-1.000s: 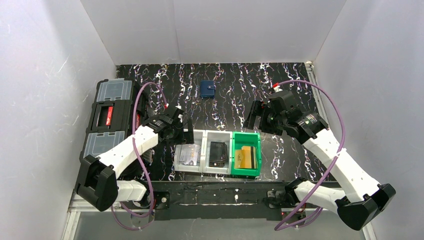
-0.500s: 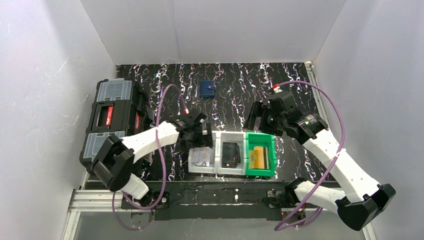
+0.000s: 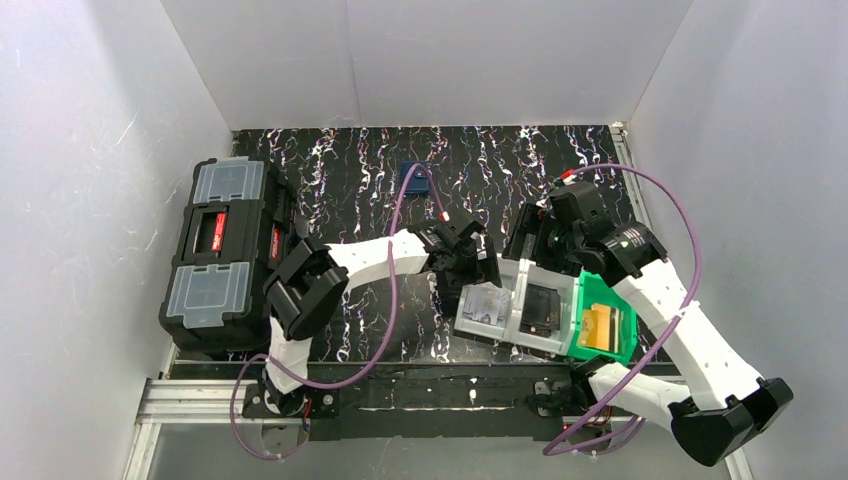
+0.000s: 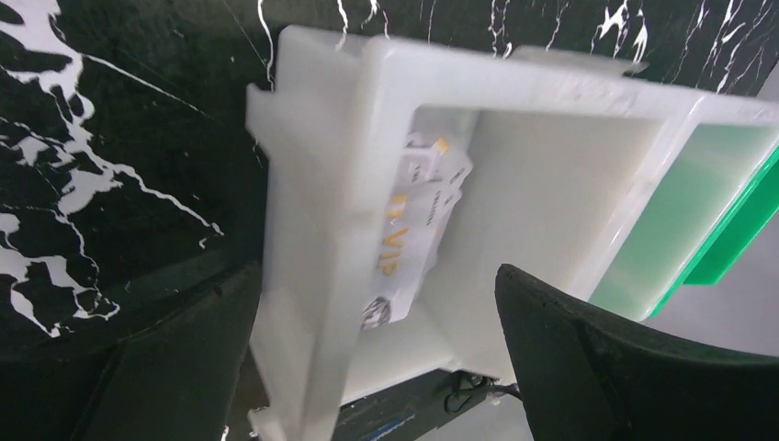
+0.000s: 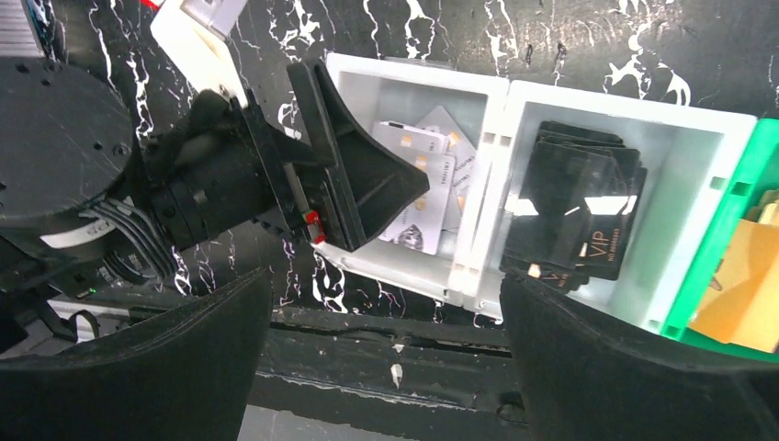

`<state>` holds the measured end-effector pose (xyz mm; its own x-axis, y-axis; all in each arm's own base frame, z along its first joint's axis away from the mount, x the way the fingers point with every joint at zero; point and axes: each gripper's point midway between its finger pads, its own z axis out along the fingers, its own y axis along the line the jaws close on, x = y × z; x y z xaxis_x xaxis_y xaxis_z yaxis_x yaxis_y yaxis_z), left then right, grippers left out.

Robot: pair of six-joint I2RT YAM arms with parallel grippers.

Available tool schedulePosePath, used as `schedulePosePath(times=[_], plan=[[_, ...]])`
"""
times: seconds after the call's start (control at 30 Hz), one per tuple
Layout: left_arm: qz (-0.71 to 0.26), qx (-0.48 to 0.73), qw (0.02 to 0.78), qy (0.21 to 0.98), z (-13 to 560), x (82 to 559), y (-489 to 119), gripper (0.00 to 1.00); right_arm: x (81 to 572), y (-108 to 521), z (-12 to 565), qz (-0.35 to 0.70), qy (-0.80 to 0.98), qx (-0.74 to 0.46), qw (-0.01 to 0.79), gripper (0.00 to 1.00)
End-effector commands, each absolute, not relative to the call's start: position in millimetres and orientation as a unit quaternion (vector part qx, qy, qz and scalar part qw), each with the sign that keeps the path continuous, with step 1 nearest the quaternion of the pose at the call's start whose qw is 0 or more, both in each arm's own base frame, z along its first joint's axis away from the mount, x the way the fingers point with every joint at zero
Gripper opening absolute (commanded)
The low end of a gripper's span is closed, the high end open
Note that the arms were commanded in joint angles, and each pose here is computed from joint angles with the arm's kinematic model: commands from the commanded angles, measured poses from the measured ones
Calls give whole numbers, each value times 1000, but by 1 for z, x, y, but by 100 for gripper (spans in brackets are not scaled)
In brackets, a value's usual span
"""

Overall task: Take the credit cards out of the card holder
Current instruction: Move the card holder to the center of the board.

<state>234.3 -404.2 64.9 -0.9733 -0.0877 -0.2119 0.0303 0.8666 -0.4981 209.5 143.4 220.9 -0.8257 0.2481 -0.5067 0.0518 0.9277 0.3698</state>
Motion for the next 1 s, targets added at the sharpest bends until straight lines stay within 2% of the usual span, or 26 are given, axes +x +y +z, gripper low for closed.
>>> schedulePosePath(times=[0.0,0.27,0.43,0.57,0.8,0.97], plan=[[-278,-24,144,949,101,247,-398,100,214,142,241,187,929,87,308,100],[-207,-71,217,951,135,279,-280,99,250,177,245,219,929,69,291,100],[-150,-87,261,950,169,276,-191,100,316,222,245,226,933,46,276,100],[-115,-94,268,952,186,265,-141,100,380,255,224,209,941,27,266,100],[-106,-98,270,952,204,243,-108,99,478,305,189,208,934,10,290,100],[-120,-102,265,951,206,238,-110,100,526,331,159,242,912,19,332,93]])
